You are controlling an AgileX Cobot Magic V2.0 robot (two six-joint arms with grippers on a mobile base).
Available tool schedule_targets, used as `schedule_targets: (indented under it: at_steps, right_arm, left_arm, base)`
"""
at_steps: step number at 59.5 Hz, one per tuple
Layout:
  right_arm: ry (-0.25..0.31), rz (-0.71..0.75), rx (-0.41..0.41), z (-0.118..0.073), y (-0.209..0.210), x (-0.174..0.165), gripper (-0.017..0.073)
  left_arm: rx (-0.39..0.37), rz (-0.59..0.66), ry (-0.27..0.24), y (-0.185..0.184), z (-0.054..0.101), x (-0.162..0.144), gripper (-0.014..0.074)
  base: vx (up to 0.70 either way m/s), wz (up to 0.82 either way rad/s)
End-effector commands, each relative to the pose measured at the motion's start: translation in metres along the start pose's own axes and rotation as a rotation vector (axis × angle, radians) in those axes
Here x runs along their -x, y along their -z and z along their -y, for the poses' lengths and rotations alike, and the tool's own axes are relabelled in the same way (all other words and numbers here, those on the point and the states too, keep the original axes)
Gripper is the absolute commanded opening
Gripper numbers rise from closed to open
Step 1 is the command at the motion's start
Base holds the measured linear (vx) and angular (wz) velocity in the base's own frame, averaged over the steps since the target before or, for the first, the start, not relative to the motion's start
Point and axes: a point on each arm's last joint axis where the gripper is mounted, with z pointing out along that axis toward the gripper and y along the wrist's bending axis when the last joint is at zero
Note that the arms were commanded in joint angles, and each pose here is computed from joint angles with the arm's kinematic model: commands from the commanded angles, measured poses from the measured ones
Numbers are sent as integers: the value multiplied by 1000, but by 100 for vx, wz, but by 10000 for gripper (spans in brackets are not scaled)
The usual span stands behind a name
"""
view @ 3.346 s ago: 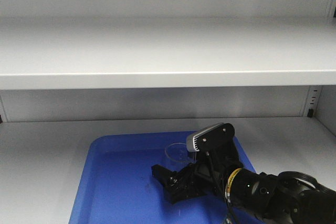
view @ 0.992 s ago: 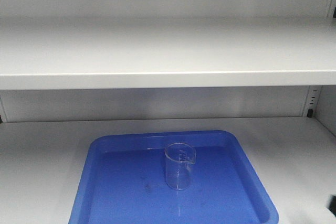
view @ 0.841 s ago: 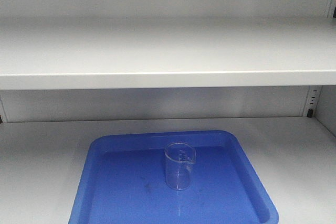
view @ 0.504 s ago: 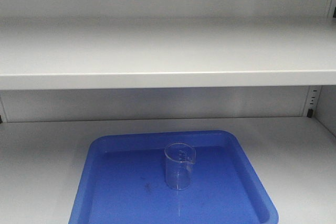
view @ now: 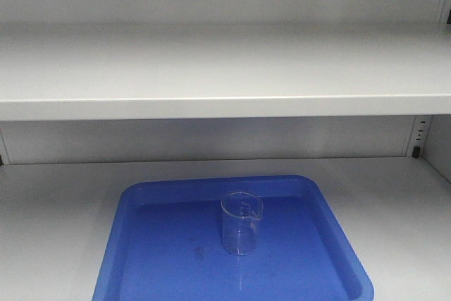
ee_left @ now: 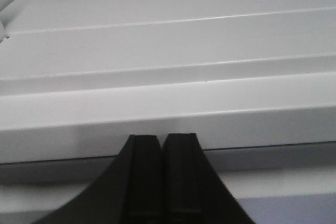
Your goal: Pick beaker and place in left cabinet
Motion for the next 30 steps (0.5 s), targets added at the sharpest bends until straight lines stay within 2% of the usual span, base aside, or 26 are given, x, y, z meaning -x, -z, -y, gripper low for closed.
schedule_targets:
  at_steps: [1,30]
  right_arm:
    - [12,79,11,-1,1,5,-8]
    - [12,77,10,-1,1,5,-8]
  left_arm:
    - [-18,99,1,3,1,12,4]
    - [-18,99,1,3,1,12,4]
  base:
    - [0,0]
    - [0,0]
